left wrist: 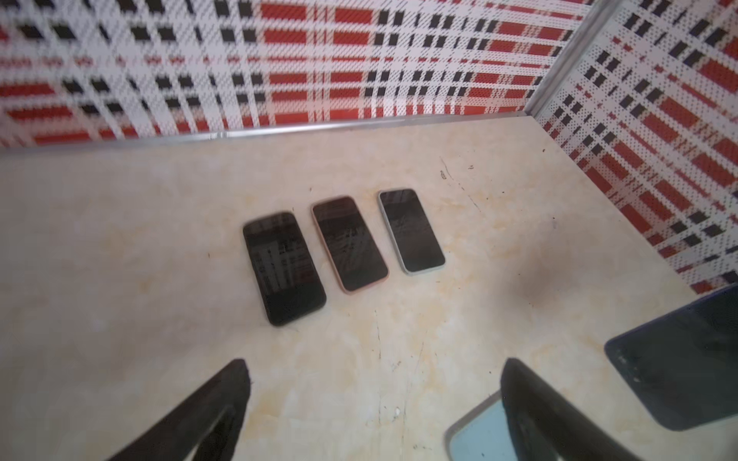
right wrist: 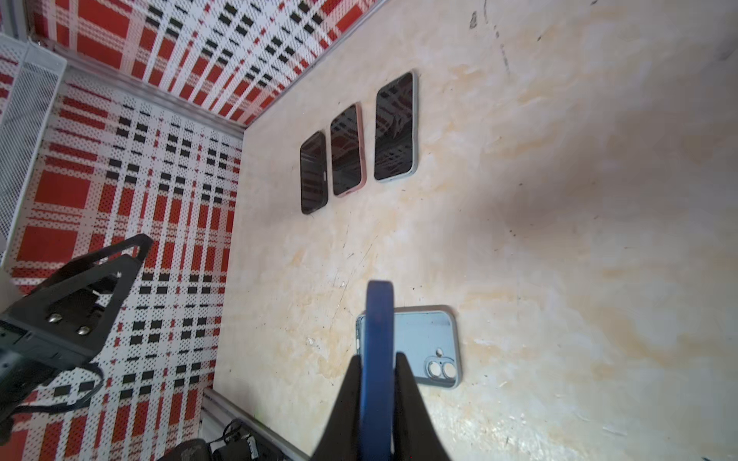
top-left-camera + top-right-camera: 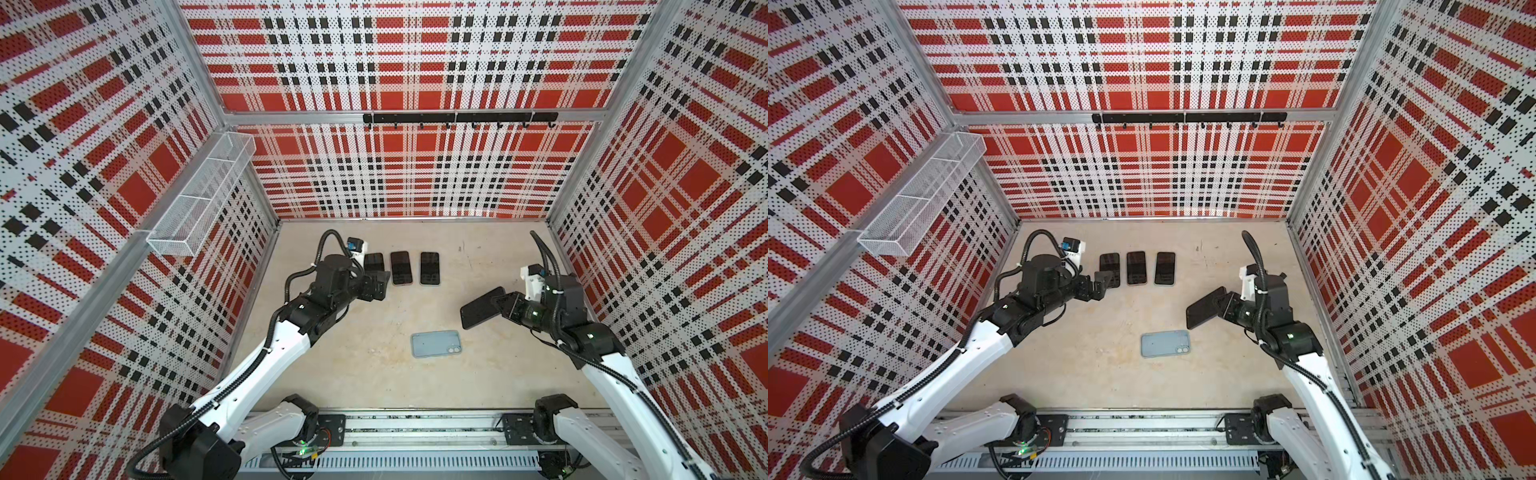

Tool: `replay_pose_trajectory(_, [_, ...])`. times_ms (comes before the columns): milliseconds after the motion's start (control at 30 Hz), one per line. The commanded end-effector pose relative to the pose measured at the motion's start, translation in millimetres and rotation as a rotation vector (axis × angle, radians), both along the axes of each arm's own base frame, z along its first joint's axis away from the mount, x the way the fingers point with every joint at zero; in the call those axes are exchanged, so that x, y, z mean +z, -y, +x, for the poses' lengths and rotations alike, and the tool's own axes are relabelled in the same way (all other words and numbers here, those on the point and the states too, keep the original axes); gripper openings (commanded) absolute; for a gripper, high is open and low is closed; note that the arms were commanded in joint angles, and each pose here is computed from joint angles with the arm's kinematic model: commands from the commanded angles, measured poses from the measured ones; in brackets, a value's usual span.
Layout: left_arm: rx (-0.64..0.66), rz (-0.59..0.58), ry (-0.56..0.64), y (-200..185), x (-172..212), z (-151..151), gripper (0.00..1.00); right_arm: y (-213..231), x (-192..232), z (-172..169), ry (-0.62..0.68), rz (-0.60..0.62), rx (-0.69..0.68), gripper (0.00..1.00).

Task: Put the phone into the phone case
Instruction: 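Release the case with left and raise it while right lowers the phone, then lower the phone onto the case with right while left moves to its end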

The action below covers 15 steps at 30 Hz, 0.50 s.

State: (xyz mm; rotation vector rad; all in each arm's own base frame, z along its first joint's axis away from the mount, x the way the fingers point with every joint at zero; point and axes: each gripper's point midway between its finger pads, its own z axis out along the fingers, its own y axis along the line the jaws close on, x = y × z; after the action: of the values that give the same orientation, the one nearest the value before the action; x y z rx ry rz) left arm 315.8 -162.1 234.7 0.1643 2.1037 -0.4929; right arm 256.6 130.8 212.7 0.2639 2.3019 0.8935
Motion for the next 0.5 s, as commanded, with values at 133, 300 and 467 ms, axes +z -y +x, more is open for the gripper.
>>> replay_pose_trajectory(133, [0.184,-0.347,-0.159,-24,-38,-33,0.99,-51,5,17,0.09,0.13,0.068,0.0])
replay_pose_trajectory(300, [0.178,-0.386,-0.271,-18,-70,-47,0.99,-70,-7,20,0.087,0.17,0.111,0.0])
replay_pose_trajectory(467, [0.11,-0.389,-0.367,4,-87,-56,1.0,-84,-25,23,0.062,0.192,0.16,0.0])
